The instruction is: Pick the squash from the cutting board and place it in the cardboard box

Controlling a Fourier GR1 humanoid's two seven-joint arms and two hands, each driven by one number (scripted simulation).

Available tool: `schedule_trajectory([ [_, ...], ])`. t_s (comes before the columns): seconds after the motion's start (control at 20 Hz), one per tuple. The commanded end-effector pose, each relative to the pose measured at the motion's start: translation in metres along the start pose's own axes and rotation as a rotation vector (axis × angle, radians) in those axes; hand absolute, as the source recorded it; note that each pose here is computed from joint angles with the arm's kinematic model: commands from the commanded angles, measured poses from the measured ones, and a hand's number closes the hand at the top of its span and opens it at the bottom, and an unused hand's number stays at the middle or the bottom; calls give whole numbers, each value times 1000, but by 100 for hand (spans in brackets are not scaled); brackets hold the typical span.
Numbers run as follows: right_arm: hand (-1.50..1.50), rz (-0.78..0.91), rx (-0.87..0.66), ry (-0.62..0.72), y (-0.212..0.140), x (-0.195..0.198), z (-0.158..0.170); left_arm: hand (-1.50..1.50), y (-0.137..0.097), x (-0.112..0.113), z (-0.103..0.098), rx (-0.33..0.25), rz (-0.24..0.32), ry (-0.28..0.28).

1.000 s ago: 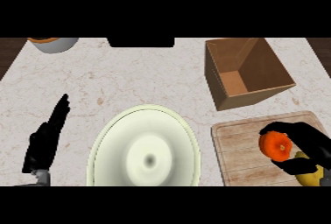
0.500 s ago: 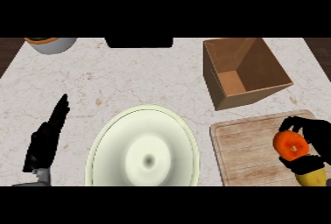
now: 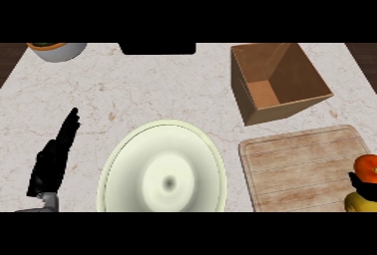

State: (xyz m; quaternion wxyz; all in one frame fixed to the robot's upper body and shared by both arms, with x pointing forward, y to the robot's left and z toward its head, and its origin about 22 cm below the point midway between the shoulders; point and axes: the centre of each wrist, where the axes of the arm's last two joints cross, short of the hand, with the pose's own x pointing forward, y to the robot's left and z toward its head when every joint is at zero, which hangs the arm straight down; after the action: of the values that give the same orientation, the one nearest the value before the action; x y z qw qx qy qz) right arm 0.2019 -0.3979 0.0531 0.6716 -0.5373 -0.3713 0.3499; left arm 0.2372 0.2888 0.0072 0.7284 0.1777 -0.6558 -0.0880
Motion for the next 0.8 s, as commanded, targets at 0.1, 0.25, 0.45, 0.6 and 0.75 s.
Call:
schedule_trajectory([
  [0.1, 150, -14, -130, 70, -46, 19, 34, 0, 9, -16, 22, -8, 10, 8],
  [0.25, 150, -146, -165, -75, -63, 27, 41, 0, -1, -9, 7, -13, 13, 18],
  [0.45, 150, -395, -287, -254, -90, 52, 52, 0, -4, 6, 2, 9, -6, 10],
  [0.6, 150, -450, -293, -350, -112, 61, 60, 0, 1, 2, 5, -14, 14, 10],
  [0.75, 150, -506, -314, -393, -133, 80, 65, 0, 14, 1, 6, -4, 3, -10],
])
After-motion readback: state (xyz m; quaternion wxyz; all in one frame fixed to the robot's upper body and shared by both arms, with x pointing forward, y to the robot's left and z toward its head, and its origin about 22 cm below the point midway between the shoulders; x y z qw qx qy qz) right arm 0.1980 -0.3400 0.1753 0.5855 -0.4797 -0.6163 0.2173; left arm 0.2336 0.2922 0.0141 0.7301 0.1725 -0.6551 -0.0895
